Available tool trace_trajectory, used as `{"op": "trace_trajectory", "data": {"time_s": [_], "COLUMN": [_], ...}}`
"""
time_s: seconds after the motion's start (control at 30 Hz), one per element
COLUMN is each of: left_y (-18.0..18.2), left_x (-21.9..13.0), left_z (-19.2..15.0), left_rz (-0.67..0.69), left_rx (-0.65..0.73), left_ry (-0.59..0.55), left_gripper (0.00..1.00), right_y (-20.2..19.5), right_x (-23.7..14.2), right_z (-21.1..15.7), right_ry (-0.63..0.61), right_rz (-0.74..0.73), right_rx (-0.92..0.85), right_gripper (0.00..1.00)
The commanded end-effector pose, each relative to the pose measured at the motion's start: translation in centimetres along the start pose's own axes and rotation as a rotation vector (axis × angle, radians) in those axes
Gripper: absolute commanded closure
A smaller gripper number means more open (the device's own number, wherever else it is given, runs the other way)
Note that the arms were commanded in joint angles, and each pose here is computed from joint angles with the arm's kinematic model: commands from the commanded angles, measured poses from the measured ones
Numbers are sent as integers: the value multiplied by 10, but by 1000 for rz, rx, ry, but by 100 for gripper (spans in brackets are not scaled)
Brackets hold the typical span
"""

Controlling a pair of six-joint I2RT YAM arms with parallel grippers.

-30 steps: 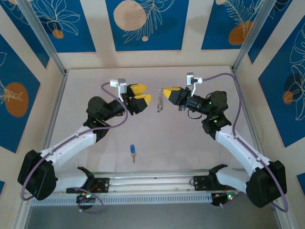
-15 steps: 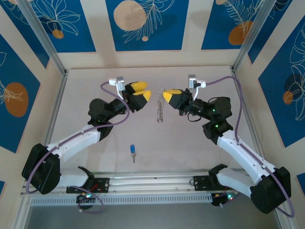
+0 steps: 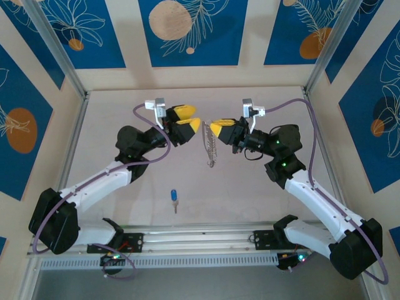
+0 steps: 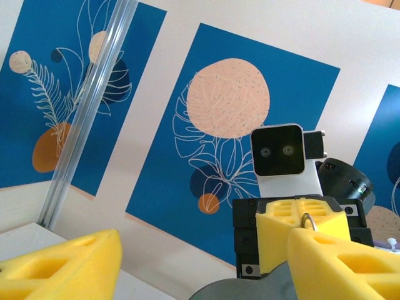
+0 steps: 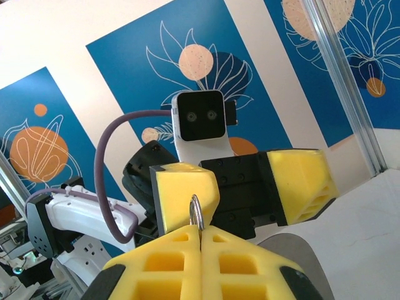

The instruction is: Put the keys on the keyring

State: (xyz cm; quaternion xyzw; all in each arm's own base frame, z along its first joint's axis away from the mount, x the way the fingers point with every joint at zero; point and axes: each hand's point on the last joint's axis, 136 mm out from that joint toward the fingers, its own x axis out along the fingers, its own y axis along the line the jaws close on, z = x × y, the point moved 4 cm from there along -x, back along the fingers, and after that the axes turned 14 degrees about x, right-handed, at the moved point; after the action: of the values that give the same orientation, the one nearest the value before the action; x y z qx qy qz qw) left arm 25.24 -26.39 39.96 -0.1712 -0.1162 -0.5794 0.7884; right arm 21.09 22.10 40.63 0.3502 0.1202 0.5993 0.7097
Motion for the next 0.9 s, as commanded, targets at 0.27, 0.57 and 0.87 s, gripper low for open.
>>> {"op": "trace_trajectory", "data": {"time_s": [0.27, 0.57, 0.87], "left_y": [-10, -15, -19], "left_x": [12, 11, 3], "left_z": [10, 15, 23], "left_rz": [-102, -111, -84], "left_rx": [22, 29, 46], "left_ry": [-31, -54, -83], "left_gripper": [36, 36, 32], "right_y": [8, 3, 1], "right_x": [5, 5, -4], "right_z": [13, 14, 19], "right_ry": [-26, -35, -80], "right_rz": [24, 14, -23], "right_rx": [-56, -48, -48], "right_gripper": [100, 100, 100]}}
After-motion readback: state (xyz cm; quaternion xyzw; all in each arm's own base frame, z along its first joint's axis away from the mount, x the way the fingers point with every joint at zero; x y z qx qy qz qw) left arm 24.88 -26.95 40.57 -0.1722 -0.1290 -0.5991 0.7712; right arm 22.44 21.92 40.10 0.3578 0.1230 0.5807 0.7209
